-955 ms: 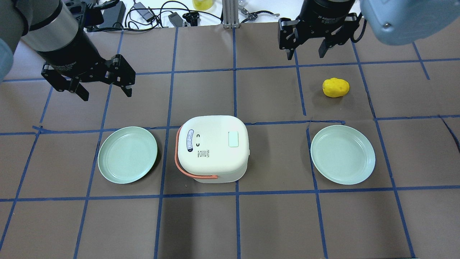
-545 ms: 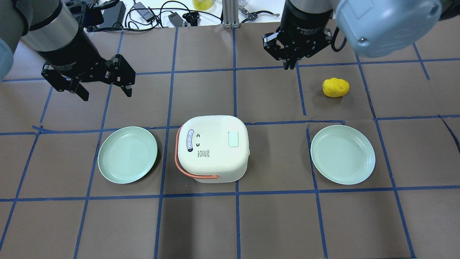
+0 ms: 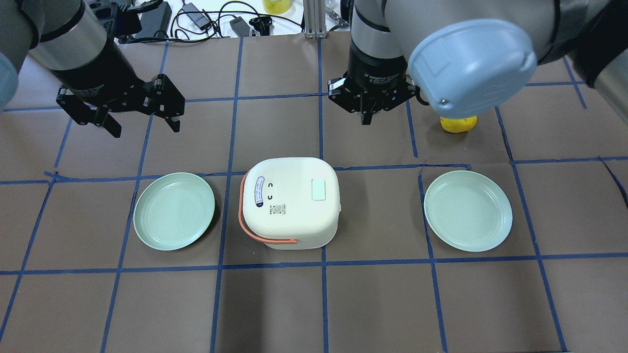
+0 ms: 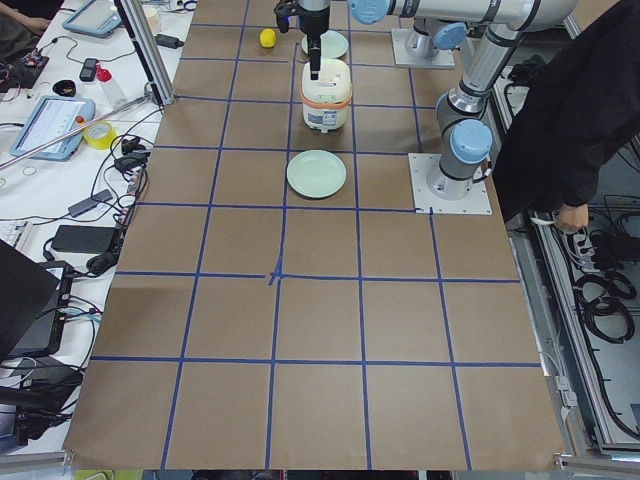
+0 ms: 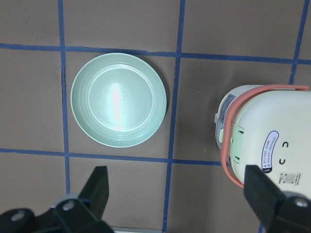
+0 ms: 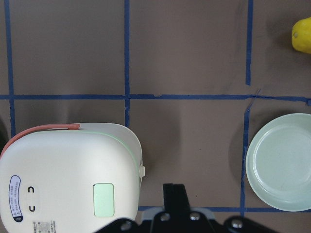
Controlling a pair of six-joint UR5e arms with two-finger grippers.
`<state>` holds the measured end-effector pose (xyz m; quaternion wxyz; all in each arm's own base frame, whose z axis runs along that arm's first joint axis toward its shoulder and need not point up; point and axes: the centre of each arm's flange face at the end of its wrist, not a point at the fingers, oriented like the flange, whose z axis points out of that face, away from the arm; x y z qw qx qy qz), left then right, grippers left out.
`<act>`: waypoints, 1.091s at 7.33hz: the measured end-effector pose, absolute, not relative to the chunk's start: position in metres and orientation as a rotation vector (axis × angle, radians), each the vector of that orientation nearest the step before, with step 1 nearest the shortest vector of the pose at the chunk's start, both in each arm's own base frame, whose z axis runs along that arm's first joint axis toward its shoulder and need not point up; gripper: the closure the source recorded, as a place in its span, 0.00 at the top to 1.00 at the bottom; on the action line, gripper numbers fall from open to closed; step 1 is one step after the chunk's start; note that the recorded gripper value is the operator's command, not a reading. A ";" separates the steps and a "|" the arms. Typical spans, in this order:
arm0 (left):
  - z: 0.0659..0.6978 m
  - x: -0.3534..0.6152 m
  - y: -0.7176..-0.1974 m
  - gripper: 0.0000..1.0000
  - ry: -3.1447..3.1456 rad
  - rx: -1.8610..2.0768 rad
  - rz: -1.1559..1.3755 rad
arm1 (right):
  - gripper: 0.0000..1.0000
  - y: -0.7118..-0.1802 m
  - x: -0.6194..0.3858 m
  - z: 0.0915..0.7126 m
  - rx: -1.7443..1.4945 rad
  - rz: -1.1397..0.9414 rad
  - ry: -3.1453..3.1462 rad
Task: Press rice cooker button
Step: 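Move the right gripper over the white rice cooker's lid button, then press down on the rice cooker's lid button with the right gripper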
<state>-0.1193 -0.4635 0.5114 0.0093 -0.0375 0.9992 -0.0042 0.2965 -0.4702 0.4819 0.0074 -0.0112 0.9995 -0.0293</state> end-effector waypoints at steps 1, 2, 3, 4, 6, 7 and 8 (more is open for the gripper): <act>0.511 -0.119 -0.464 1.00 3.121 -0.118 -0.013 | 0.00 -0.463 0.314 0.462 -0.069 -0.066 3.129; 0.511 -0.119 -0.464 1.00 3.121 -0.118 -0.013 | 0.00 -0.456 0.330 0.441 -0.108 -0.040 3.133; 0.511 -0.119 -0.464 1.00 3.121 -0.117 -0.013 | 0.00 -0.450 0.342 0.423 -0.135 -0.017 3.136; 0.511 -0.119 -0.464 1.00 3.121 -0.118 -0.013 | 0.00 -0.446 0.349 0.410 -0.136 0.005 3.138; 0.511 -0.119 -0.464 1.00 3.121 -0.118 -0.013 | 0.00 -0.440 0.359 0.389 -0.112 0.043 3.110; 0.511 -0.119 -0.464 1.00 3.121 -0.117 -0.013 | 0.00 -0.437 0.362 0.378 -0.109 0.050 3.101; 0.511 -0.119 -0.464 1.00 3.121 -0.116 -0.013 | 0.00 -0.434 0.364 0.370 -0.112 0.054 3.098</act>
